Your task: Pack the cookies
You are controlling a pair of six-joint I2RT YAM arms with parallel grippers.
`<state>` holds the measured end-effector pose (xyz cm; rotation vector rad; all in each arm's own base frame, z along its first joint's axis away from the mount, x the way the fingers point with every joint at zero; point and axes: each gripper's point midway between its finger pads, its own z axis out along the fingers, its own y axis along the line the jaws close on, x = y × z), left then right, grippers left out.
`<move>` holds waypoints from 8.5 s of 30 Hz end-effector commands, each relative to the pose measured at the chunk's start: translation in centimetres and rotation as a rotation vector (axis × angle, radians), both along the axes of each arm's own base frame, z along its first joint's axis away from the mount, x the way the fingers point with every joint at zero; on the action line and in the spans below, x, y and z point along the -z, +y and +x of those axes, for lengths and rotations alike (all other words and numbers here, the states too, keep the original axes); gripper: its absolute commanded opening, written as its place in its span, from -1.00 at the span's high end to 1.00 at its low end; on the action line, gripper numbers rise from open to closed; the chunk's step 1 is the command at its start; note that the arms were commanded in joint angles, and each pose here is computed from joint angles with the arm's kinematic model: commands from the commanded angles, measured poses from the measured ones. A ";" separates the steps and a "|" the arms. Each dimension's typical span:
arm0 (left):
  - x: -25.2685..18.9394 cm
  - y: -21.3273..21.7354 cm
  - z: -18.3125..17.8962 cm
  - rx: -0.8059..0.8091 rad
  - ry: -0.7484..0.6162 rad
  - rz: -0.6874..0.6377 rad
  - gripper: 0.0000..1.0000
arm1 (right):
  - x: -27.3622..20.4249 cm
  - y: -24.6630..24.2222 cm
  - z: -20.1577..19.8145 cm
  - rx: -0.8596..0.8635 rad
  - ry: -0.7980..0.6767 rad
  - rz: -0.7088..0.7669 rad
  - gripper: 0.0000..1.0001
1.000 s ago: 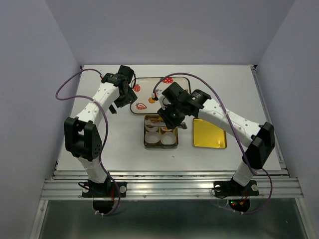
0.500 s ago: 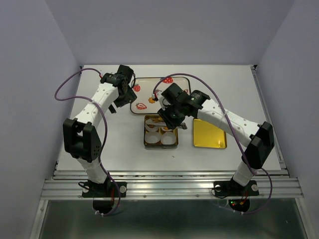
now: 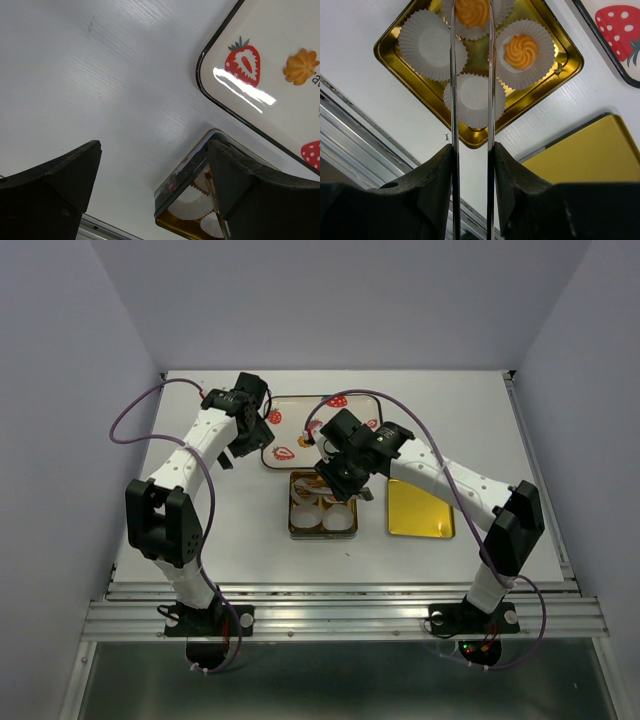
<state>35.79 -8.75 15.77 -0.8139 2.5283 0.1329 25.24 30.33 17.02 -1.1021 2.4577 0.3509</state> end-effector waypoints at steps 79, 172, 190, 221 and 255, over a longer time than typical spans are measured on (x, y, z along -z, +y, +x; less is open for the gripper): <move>-3.0 0.3 -0.3 0.024 -0.066 -0.005 -0.98 | -6.4 -3.3 11.4 0.407 -0.258 0.092 0.17; -3.1 -0.2 1.5 0.028 -0.061 0.002 -0.98 | -6.5 -6.7 9.1 0.318 -0.148 0.094 0.21; -3.1 -0.8 2.3 0.038 -0.086 -0.018 -0.98 | -7.8 -3.8 -2.5 0.101 0.050 0.091 0.20; -2.6 0.1 0.4 0.003 -0.078 -0.008 -0.98 | -3.4 -5.2 -6.7 0.113 0.135 -0.092 0.20; -2.1 0.7 -0.6 -0.006 -0.066 0.005 -0.98 | -1.4 -4.7 -5.3 0.127 0.103 -0.118 0.18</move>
